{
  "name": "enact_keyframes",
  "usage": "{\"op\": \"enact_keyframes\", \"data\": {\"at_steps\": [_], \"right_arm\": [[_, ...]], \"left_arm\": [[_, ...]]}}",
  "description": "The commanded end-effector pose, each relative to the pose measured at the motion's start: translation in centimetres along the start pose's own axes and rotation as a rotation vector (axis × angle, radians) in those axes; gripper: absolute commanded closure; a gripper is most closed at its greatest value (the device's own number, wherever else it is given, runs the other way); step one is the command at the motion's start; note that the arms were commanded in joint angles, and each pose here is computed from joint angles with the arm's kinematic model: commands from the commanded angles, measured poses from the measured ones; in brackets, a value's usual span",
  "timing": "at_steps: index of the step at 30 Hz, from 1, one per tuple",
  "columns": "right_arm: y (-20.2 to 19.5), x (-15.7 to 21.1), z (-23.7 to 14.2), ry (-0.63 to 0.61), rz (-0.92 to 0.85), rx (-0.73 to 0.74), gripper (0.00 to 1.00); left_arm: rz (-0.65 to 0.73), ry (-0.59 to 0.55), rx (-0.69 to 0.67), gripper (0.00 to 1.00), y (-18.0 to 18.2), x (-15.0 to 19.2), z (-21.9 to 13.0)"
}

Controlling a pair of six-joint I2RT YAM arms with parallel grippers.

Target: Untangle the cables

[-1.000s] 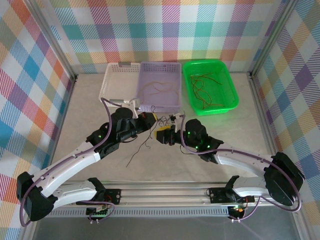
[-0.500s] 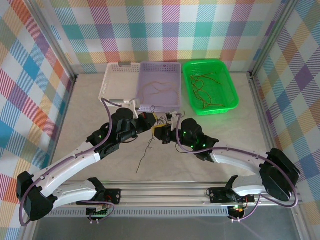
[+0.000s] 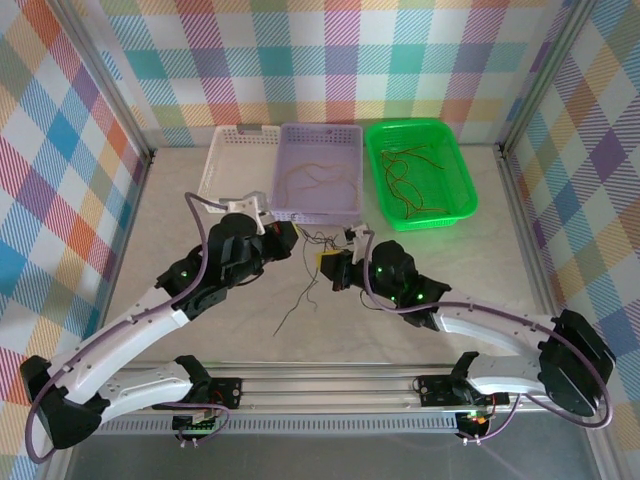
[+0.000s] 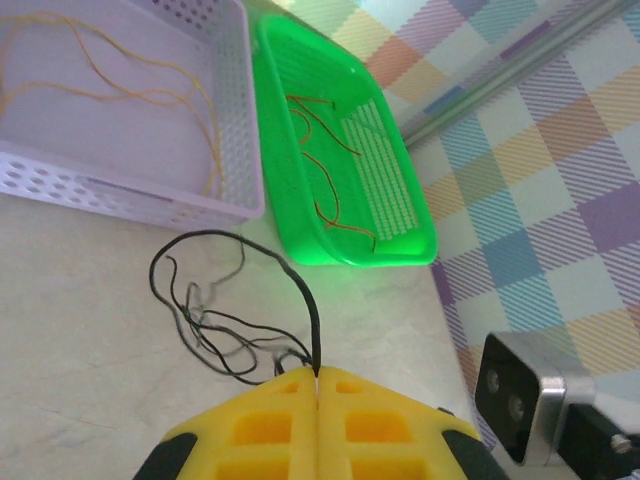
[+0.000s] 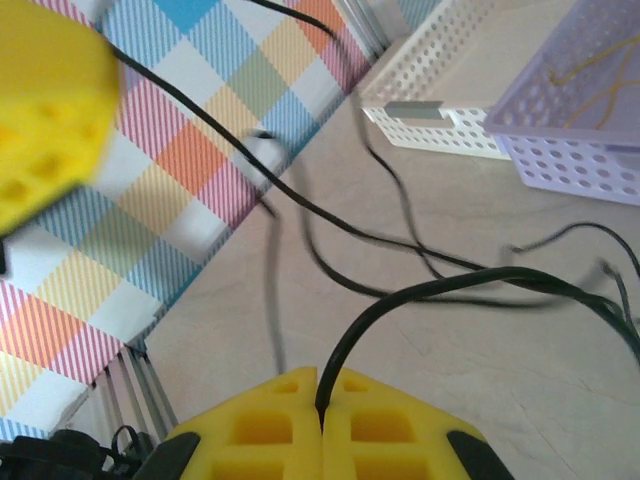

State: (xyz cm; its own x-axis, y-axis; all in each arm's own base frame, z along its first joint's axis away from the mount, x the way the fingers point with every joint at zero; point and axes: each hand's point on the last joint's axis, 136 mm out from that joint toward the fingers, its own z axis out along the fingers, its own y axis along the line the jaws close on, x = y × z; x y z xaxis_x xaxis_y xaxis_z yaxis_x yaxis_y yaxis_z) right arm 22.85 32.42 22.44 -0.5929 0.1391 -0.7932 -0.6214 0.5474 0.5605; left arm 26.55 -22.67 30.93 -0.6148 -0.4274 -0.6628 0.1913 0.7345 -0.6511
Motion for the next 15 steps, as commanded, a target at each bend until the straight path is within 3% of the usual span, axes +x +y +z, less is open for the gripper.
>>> {"op": "enact_keyframes", "data": {"at_steps": [1,8,15], "right_arm": [[-1.2,0.8,-1.2,0.005,-0.034,0.056,1.0],[-4.4,1.0,-4.5,-0.025,-0.014,0.169,1.0],[-10.4,1.0,-10.4,-0.085,0.084,0.403,1.0]], "left_arm": [[0.102,-0.067,-0.076,1.0,0.5,-2.4,-2.4],[0.188,-0.136,-0.175,1.0,1.7,-5.6,-5.3],[0.258,-0.195,-0.266,1.0,3.1,-8.3,-8.3]]}}
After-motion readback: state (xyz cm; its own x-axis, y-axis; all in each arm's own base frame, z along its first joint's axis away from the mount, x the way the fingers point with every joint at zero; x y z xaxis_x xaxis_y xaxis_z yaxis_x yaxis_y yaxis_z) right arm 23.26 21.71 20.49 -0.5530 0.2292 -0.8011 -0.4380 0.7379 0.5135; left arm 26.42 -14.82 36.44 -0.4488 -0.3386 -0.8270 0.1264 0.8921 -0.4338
